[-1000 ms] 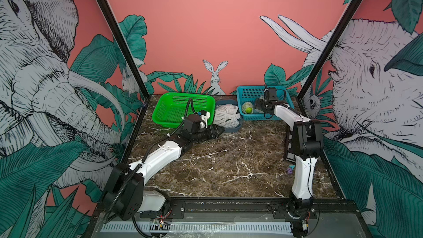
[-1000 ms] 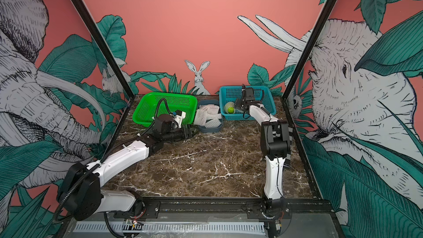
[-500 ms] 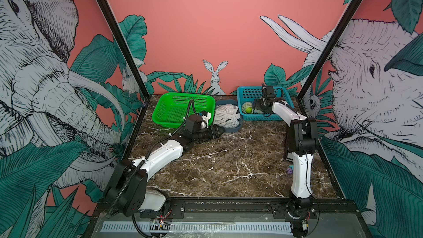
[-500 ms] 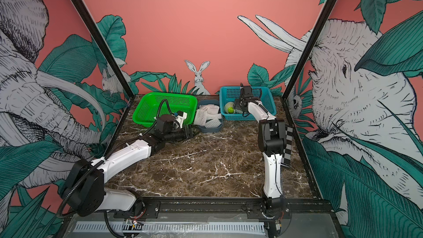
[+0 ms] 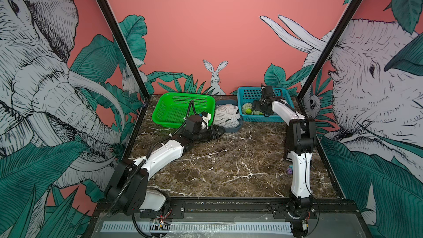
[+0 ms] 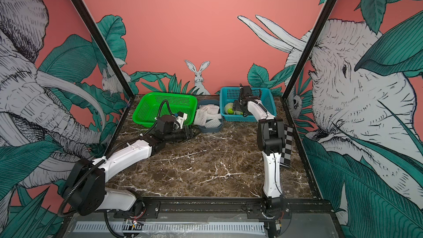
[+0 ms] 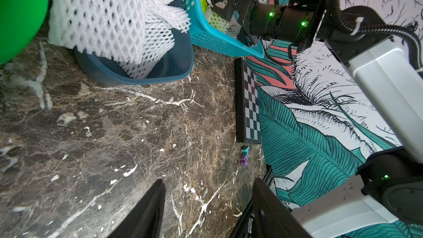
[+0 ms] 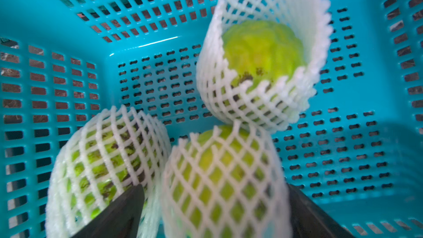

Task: Sleeve custard apples in foam nets
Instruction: Place the custard apple in the basket, then reset both arms

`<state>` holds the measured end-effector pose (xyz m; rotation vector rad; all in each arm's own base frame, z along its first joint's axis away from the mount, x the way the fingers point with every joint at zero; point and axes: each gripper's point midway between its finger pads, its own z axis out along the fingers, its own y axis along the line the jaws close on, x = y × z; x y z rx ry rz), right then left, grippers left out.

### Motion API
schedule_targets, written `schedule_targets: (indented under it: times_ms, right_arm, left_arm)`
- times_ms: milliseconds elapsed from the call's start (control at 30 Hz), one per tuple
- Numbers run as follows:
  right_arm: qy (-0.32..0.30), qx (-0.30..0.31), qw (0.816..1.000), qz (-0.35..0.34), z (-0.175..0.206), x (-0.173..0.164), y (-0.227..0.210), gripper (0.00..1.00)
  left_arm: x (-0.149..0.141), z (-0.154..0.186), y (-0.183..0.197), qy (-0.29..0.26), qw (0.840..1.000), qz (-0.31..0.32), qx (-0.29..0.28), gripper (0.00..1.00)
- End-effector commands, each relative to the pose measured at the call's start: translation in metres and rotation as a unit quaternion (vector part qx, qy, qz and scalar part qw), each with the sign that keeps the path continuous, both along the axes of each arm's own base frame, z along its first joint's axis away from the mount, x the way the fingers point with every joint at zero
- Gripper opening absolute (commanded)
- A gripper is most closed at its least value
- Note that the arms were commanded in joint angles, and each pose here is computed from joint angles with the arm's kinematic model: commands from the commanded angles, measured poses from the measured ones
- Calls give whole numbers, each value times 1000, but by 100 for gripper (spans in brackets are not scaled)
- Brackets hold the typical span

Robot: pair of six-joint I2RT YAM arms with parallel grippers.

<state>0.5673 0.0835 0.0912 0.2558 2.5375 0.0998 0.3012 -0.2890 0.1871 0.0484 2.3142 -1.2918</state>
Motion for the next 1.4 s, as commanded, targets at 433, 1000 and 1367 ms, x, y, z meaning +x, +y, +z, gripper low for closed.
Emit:
schedule_targets:
  times_ms: [433,1000,1367]
  right_arm:
    - [-50,17,999,9,81,-27,-2,96]
    - [-132,74,978,140,125,-142,42,99]
    - [-201,-65,964,160,97,-196,26,99]
  left_arm:
    - [1,5,3,-21,1000,4,7,65]
    - [33,32,109,-101,955,101,261,99]
    - [58,29,187,-194,854,203,438,99]
